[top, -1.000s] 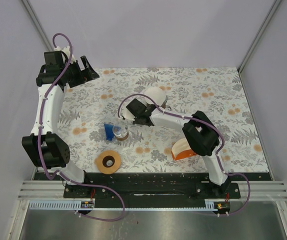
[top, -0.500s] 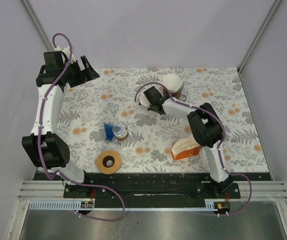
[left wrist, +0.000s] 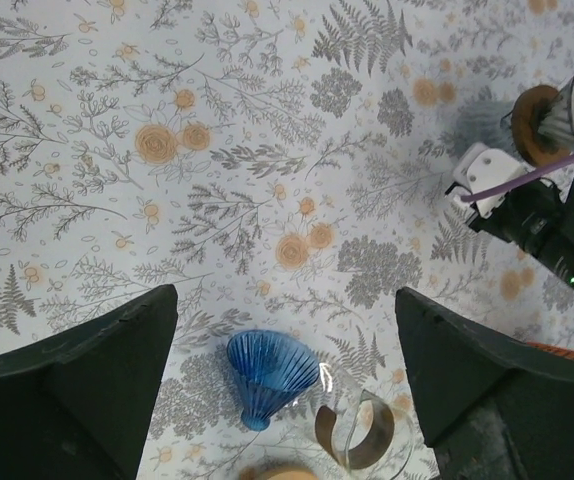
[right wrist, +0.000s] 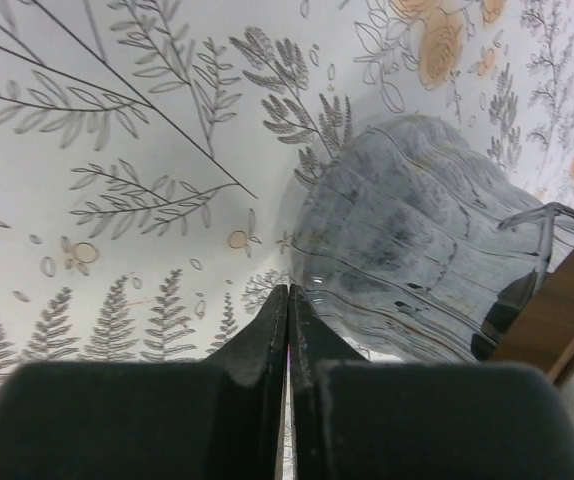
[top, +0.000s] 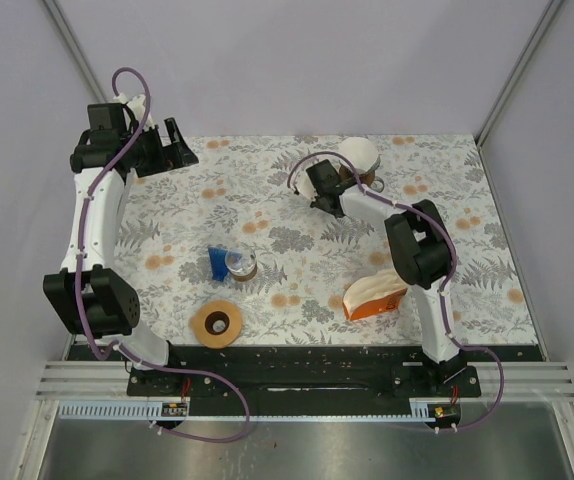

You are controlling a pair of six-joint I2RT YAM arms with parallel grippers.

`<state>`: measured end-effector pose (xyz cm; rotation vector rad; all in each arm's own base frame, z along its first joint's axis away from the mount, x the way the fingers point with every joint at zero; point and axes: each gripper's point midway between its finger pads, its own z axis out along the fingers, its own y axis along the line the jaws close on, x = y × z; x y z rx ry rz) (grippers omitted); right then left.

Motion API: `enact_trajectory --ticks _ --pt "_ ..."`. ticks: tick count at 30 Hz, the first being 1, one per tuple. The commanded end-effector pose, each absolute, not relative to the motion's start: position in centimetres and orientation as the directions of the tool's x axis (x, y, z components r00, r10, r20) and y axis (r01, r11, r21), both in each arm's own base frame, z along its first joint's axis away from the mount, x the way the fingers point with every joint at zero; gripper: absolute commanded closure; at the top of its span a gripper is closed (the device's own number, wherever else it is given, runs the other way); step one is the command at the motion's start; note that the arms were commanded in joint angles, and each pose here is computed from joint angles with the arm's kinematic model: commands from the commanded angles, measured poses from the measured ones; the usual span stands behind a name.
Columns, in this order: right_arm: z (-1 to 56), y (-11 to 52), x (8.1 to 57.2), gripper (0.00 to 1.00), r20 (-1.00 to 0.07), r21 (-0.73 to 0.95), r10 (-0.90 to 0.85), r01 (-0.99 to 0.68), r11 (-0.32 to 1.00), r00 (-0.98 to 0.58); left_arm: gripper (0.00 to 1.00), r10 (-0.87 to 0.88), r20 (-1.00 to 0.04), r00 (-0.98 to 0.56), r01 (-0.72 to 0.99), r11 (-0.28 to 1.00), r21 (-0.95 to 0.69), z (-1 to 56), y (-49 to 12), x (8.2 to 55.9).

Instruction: Place the coffee filter in the dripper

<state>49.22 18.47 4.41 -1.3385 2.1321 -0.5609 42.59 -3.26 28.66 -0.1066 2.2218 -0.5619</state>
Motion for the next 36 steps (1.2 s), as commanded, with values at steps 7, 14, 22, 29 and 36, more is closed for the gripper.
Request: enact_trajectory --ticks 7,14,22,29,36 --pt "13.6 26.3 45.9 0.77 -0.567 -0.438 -0.771 -0.687 0.580 -0.289 0.10 0.031 -0.708 -0.706 0.313 0.910 -0.271 27.3 -3.2 37.0" --pt "18.7 28.8 42.8 0.42 -0.732 -0.248 -0.610 -0.714 0.654 -0.304 0.05 0.290 -0.586 -0.757 0.483 0.852 -0.202 21.3 -3.2 28.4" --pt "22.8 29.5 40.4 0.15 -0.819 -0.138 -0.484 -0.714 0.687 -0.307 0.01 0.508 -0.472 -0.721 0.625 0.771 -0.125 14.1 -3.5 21.3" --pt "24.4 28.6 38.9 0.01 -0.850 -0.107 -0.425 -0.687 0.719 -0.312 0.01 0.652 -0.375 -0.659 0.699 0.715 0.014 9.5 -5.3 19.3" --pt "25.2 27.4 37.0 0.00 -0.871 -0.106 -0.401 -0.687 0.719 -0.284 0.02 0.620 -0.431 -0.655 0.671 0.740 0.044 6.9 -5.8 20.4"
